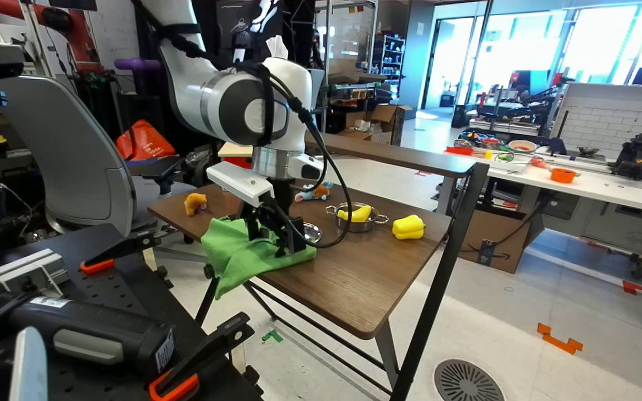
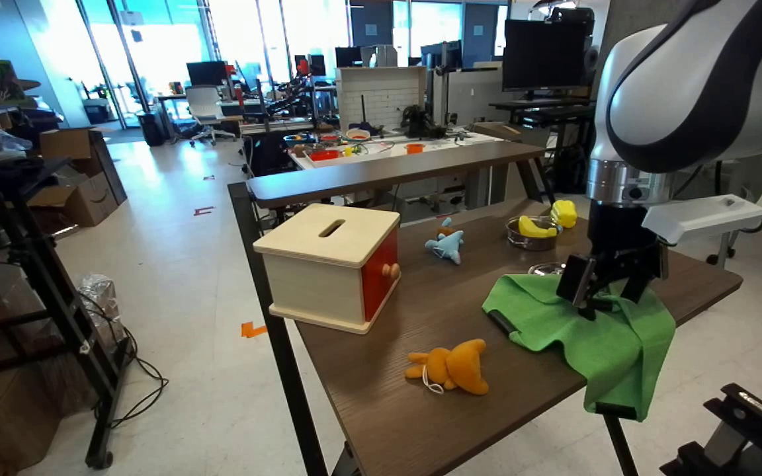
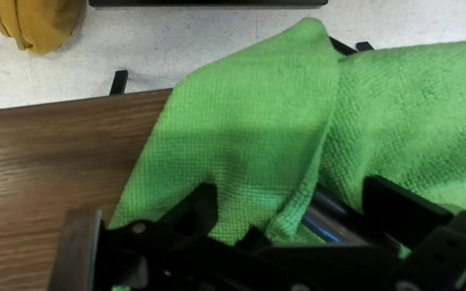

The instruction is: Move the cloth to the right

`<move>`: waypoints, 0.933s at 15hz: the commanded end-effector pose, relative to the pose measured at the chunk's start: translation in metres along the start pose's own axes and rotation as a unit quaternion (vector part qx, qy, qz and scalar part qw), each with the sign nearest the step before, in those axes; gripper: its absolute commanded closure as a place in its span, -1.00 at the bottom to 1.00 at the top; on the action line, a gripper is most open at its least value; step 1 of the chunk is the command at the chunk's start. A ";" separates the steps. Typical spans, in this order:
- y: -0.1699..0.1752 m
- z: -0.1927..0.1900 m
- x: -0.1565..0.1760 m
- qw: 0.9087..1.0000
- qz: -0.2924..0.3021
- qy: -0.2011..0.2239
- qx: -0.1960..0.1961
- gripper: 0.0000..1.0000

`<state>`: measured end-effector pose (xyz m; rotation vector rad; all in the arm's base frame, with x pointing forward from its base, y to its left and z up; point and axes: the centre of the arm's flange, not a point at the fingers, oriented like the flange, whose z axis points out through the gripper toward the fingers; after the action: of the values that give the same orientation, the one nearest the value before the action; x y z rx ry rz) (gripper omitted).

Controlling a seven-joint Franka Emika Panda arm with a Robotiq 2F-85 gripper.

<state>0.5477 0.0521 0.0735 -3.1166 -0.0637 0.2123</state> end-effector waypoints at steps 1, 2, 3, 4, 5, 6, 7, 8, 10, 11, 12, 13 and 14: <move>0.036 0.010 0.007 0.999 0.044 -0.010 -0.013 -1.00; 0.046 0.010 0.006 0.998 0.056 -0.011 -0.015 -1.00; 0.057 0.009 0.005 0.997 0.068 -0.010 -0.018 -1.00; 0.067 0.008 0.004 0.997 0.079 -0.010 -0.019 -1.00; 0.075 0.006 0.002 0.996 0.089 -0.010 -0.020 -1.00; 0.083 0.006 0.002 0.995 0.097 -0.010 -0.020 -1.00; 0.091 0.004 0.001 0.994 0.105 -0.008 -0.020 -1.00; 0.097 0.004 0.002 0.994 0.111 -0.008 -0.020 -1.00; 0.106 0.003 0.003 0.993 0.120 -0.007 -0.020 -1.00; 0.109 0.002 0.004 0.992 0.123 -0.007 -0.019 -1.00; 0.112 0.000 0.006 0.992 0.125 -0.006 -0.020 -1.00; 0.114 -0.001 0.008 0.992 0.127 -0.005 -0.019 -1.00; 0.117 -0.003 0.011 0.991 0.131 -0.004 -0.019 -1.00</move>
<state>0.5515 -0.0547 0.0748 -3.1520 0.3059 0.2033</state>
